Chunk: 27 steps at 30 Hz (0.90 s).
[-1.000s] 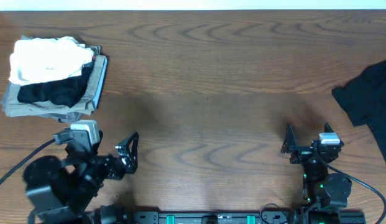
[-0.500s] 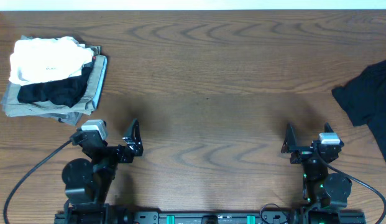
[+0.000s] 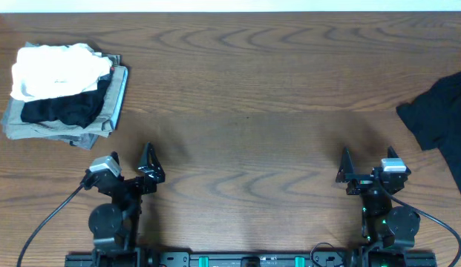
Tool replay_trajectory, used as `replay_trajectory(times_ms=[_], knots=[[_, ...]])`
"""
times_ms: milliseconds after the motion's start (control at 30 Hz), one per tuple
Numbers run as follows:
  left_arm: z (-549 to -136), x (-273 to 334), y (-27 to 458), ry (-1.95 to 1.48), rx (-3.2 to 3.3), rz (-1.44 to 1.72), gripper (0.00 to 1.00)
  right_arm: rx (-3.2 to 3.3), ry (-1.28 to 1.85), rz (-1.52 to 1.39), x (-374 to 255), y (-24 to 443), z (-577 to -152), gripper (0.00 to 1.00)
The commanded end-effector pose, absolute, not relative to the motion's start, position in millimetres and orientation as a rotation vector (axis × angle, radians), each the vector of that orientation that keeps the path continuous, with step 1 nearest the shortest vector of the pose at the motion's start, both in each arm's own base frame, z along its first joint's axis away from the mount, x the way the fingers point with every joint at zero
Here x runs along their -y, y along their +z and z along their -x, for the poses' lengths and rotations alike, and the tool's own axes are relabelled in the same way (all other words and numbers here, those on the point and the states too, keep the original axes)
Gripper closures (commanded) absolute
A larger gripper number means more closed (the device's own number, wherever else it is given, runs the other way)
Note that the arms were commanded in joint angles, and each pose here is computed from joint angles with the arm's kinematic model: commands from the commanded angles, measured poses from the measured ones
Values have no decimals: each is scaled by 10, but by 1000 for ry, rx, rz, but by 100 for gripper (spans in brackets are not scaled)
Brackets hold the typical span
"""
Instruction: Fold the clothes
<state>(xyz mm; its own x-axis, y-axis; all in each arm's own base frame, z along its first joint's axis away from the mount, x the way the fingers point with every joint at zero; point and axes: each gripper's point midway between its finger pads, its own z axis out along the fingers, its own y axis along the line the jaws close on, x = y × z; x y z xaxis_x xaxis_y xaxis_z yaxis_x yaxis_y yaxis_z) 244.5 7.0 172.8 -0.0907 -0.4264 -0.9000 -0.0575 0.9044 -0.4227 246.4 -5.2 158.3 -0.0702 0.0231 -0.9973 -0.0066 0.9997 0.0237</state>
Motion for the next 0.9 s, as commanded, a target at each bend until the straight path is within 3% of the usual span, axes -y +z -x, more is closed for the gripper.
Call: replay_trajectory(times_ms=[0,867], knots=[[-2457,-89,1647,-322,-1616,392,2,-1638,0,-19,93,1584,-2460,1],[-2440,-93,1382,-198,-1700,280,2,-1638,0,-19,93,1584,-2460,1]])
